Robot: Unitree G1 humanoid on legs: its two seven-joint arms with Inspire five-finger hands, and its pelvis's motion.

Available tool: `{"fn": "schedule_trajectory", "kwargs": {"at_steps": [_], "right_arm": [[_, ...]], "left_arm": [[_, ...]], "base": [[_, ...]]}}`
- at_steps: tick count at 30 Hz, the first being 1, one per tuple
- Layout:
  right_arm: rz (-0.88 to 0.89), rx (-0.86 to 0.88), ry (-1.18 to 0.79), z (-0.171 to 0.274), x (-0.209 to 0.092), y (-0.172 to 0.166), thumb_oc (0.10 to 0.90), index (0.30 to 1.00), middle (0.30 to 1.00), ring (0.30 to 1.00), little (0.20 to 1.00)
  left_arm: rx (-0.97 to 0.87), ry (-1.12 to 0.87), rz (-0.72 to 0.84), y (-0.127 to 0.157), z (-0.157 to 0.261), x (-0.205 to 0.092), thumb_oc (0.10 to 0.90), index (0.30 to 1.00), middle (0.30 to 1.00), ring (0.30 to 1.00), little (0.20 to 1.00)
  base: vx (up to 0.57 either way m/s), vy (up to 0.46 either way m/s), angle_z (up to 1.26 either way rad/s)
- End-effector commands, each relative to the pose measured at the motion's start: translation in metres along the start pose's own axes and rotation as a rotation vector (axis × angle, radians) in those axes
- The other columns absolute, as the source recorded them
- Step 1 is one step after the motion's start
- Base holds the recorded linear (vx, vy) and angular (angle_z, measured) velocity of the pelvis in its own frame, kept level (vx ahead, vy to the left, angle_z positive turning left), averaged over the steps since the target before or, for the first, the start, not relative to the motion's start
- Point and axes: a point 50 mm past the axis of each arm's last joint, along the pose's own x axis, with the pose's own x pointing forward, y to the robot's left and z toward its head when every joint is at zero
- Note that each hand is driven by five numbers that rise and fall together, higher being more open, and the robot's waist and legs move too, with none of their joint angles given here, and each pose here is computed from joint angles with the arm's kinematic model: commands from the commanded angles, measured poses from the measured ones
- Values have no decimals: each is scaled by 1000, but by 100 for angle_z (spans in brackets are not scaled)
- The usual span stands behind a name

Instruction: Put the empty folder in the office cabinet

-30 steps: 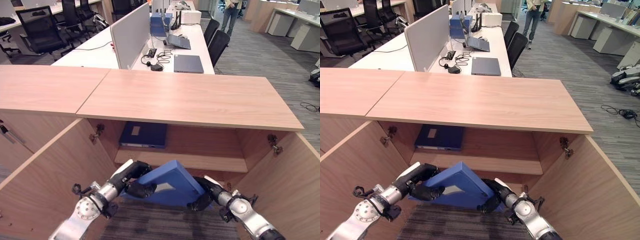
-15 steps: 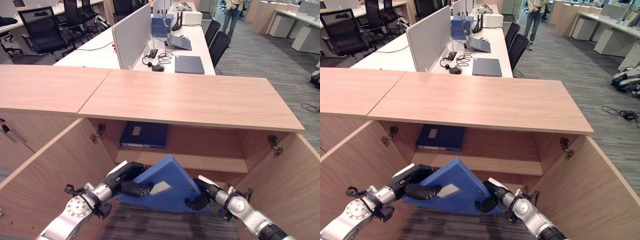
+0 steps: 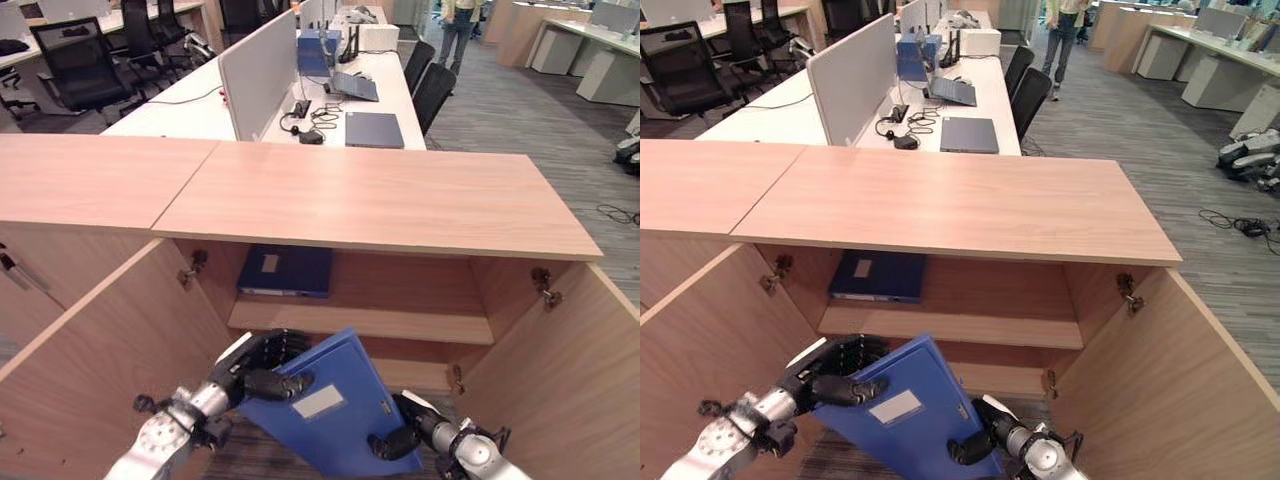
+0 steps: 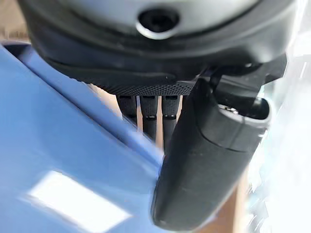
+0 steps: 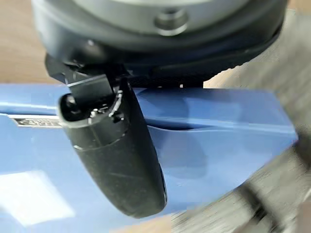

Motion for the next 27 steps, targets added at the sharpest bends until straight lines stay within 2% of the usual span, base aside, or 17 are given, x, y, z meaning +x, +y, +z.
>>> {"fn": "schedule_trajectory", "kwargs": {"at_steps": [1, 2, 3, 4, 8, 12, 15, 16, 18, 19, 20, 21, 22, 24, 27], "right_arm": [[-181, -207, 80, -6, -16, -59, 400, 300, 300, 300, 300], [-201, -196, 106, -12, -22, -64, 400, 300, 300, 300, 300], [-200, -197, 107, -12, -22, -64, 400, 300, 300, 300, 300], [-260, -62, 155, -29, -26, -64, 400, 300, 300, 300, 300], [-394, 295, 229, -60, -28, -55, 400, 300, 300, 300, 300], [-572, 690, 184, -73, -32, -57, 400, 300, 300, 300, 300], [-667, 937, 163, -83, -34, -59, 400, 300, 300, 300, 300], [-667, 937, 161, -83, -34, -60, 400, 300, 300, 300, 300], [-723, 1154, 80, -80, -30, -63, 400, 300, 300, 300, 300], [-724, 1156, 78, -80, -30, -64, 400, 300, 300, 300, 300], [-732, 1346, -38, -69, -22, -66, 400, 300, 300, 300, 300], [-732, 1347, -40, -69, -22, -66, 400, 300, 300, 300, 300], [-726, 1516, -162, -55, -14, -68, 400, 300, 300, 300, 300], [-691, 1592, -242, -39, -6, -70, 400, 300, 300, 300, 300], [-621, 1611, -351, -14, 4, -78, 400, 300, 300, 300, 300]], "left_arm": [[245, -227, 252, 34, 46, -11, 800, 900, 900, 900, 900], [276, -211, 327, 43, 42, -21, 800, 900, 900, 900, 900], [277, -210, 328, 43, 42, -21, 800, 900, 900, 900, 900], [232, -189, 407, 48, 30, -22, 800, 900, 900, 900, 900], [169, -165, 536, 56, 18, -28, 800, 900, 900, 900, 900], [152, -150, 682, 68, 10, -34, 800, 900, 900, 900, 900], [126, -136, 780, 74, 3, -39, 800, 900, 900, 900, 900], [126, -137, 780, 74, 3, -39, 800, 900, 900, 900, 900], [114, -126, 794, 74, 0, -39, 800, 900, 900, 900, 900], [114, -128, 793, 74, 0, -39, 800, 900, 900, 900, 900], [100, -116, 780, 71, -3, -38, 800, 900, 900, 900, 900], [101, -117, 779, 71, -3, -37, 800, 900, 900, 900, 900], [84, -109, 757, 67, -5, -35, 800, 900, 900, 900, 900], [60, -113, 747, 66, -5, -32, 800, 900, 900, 900, 900], [46, -135, 749, 66, -2, -30, 800, 900, 900, 900, 900]], "base": [[23, -19, 6], [-2, -15, 9], [19, -15, 7], [-13, -6, 7], [-1, -13, 8], [8, -9, 3], [0, 0, 0], [0, 0, 0], [13, -9, 5], [26, -8, 7], [-12, 0, 8], [-2, -17, 9], [-20, -24, 8], [-18, -27, 13], [-51, -22, 12]]}}
